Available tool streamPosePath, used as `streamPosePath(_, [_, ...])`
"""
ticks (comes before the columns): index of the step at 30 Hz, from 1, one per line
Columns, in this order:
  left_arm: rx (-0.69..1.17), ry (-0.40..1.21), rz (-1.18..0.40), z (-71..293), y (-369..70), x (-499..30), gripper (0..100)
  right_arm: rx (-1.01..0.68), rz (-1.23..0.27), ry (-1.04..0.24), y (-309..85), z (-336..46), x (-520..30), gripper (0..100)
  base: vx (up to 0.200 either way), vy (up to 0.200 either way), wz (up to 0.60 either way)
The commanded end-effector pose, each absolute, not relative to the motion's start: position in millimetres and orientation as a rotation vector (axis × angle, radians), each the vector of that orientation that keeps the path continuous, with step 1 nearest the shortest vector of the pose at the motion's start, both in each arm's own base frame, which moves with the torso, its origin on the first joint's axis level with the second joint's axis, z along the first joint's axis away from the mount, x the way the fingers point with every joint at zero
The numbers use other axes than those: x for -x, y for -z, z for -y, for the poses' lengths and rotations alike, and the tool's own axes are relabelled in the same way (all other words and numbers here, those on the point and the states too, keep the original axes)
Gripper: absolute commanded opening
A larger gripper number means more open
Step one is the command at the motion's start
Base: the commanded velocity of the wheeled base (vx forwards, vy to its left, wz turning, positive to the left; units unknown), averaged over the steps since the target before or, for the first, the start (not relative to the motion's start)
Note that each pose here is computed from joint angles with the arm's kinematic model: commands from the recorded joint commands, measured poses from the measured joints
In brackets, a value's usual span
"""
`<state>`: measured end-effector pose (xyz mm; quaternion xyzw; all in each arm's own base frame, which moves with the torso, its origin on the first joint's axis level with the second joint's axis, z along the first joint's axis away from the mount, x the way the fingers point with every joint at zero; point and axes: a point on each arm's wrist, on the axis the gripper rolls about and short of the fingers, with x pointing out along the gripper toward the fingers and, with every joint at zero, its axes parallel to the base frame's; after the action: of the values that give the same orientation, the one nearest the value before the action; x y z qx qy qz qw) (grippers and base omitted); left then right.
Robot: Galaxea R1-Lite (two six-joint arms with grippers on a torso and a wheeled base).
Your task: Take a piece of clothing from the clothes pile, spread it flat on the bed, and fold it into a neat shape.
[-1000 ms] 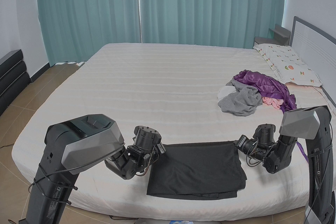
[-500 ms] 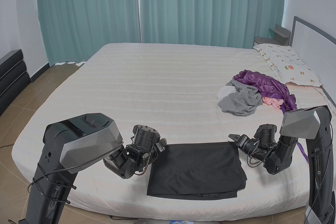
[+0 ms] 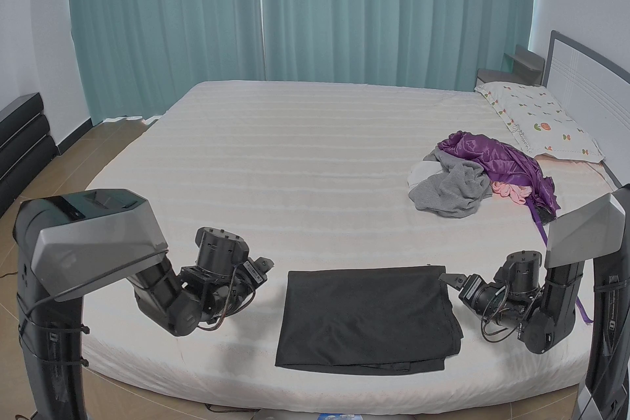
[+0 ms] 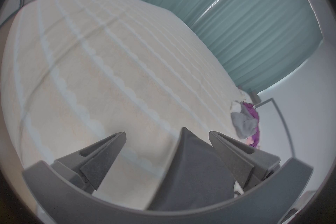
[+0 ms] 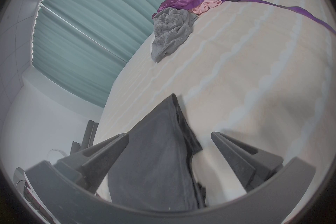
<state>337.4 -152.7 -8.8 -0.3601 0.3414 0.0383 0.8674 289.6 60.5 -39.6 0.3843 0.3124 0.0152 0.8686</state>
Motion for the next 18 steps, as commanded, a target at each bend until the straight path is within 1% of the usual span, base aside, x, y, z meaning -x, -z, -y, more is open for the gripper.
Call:
streamPosePath(1, [0.888,-0.038,-0.722,139,-12,-316,100,-0.829,-0.699,-0.044,39,-64,-262,100,0.0,0.0,0.0])
streamPosePath(6, [0.888,-0.034,-0.748,137,-9,-311,100,-0.831,-0.732,-0.041,45,-66,-259,100,0.0,0.0,0.0])
streamPosePath(15, [0.882,-0.048,-0.766,134,-4,-307,100,-0.826,-0.756,-0.036,48,-67,-255,100,-0.2,0.0,0.0])
streamPosePath(18, [0.877,-0.056,-0.776,134,2,-308,100,-0.82,-0.764,-0.038,50,-68,-254,100,0.0,0.0,0.0])
